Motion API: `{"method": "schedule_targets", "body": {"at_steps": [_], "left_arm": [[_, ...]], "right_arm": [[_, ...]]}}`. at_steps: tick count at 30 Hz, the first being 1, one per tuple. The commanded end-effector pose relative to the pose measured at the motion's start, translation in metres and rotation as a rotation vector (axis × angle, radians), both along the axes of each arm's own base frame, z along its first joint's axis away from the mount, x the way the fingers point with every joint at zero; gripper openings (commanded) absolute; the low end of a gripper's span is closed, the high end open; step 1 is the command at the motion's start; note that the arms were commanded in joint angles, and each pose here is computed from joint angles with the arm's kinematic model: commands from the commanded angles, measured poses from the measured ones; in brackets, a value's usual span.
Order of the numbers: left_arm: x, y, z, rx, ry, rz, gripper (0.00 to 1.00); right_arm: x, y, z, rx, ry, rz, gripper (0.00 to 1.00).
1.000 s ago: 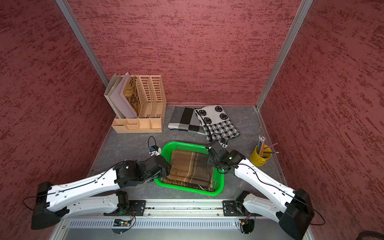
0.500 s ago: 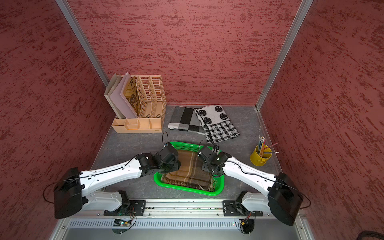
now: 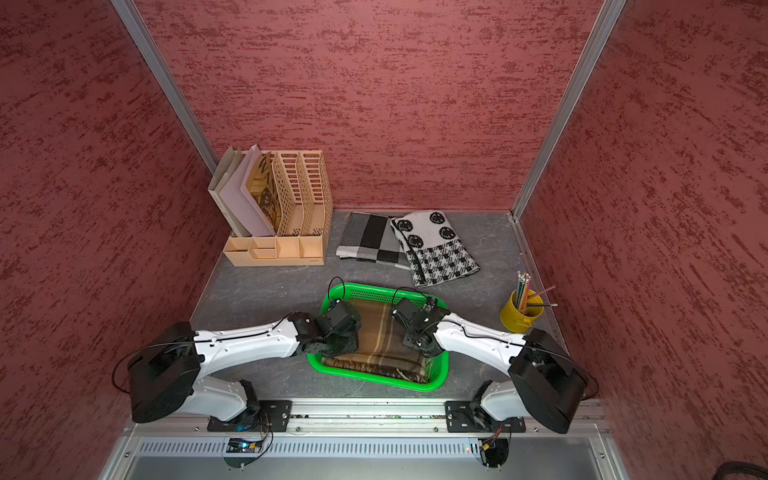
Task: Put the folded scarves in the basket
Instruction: Place the scarf in the basket, then adjust the scarf at the center of the board.
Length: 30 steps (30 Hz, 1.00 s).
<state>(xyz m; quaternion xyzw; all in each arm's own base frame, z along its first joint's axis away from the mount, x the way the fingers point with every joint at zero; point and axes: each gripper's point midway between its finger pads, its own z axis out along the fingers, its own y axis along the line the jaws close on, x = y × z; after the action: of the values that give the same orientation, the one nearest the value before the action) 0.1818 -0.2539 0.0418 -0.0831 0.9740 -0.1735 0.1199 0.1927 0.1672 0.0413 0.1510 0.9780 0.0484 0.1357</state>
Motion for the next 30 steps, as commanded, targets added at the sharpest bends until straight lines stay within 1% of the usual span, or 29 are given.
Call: {"method": "schedule_targets", "body": {"at_steps": [1,5,7,9,13,16,18,20,22,24,27,30], "left_arm": [[0.004,0.013,0.002,0.031,-0.019,0.046,0.27],[0.013,0.018,0.02,0.018,-0.066,0.071,0.29],[0.019,0.017,0.039,-0.003,-0.114,0.073,0.32],[0.028,0.012,0.062,-0.033,-0.167,0.065,0.35],[0.055,0.001,0.11,-0.131,-0.253,0.055,0.47],[0.087,-0.006,0.134,-0.185,-0.29,0.057,0.53],[0.109,-0.01,0.144,-0.208,-0.303,0.058,0.56],[0.131,-0.013,0.153,-0.244,-0.316,0.066,0.59],[0.155,-0.015,0.159,-0.293,-0.317,0.081,0.59],[0.177,-0.016,0.164,-0.33,-0.322,0.098,0.6],[0.208,-0.015,0.164,-0.368,-0.306,0.129,0.6],[0.236,-0.013,0.159,-0.37,-0.301,0.153,0.56]], "right_arm": [[0.014,0.001,0.042,0.022,-0.113,-0.001,0.43],[0.029,-0.013,0.087,0.038,-0.218,-0.029,0.57],[0.045,-0.022,0.105,0.094,-0.27,-0.072,0.63],[0.063,-0.032,0.119,0.163,-0.321,-0.126,0.67],[0.105,-0.054,0.134,0.27,-0.372,-0.224,0.71],[0.143,-0.064,0.144,0.276,-0.417,-0.229,0.72],[0.172,-0.058,0.149,0.267,-0.443,-0.171,0.72],[0.199,-0.051,0.151,0.202,-0.44,-0.083,0.72],[0.227,-0.046,0.142,0.123,-0.409,-0.001,0.73],[0.251,-0.038,0.136,0.064,-0.404,0.098,0.73],[0.284,-0.027,0.129,-0.023,-0.407,0.209,0.74],[0.31,-0.011,0.119,-0.116,-0.419,0.316,0.8]]}}
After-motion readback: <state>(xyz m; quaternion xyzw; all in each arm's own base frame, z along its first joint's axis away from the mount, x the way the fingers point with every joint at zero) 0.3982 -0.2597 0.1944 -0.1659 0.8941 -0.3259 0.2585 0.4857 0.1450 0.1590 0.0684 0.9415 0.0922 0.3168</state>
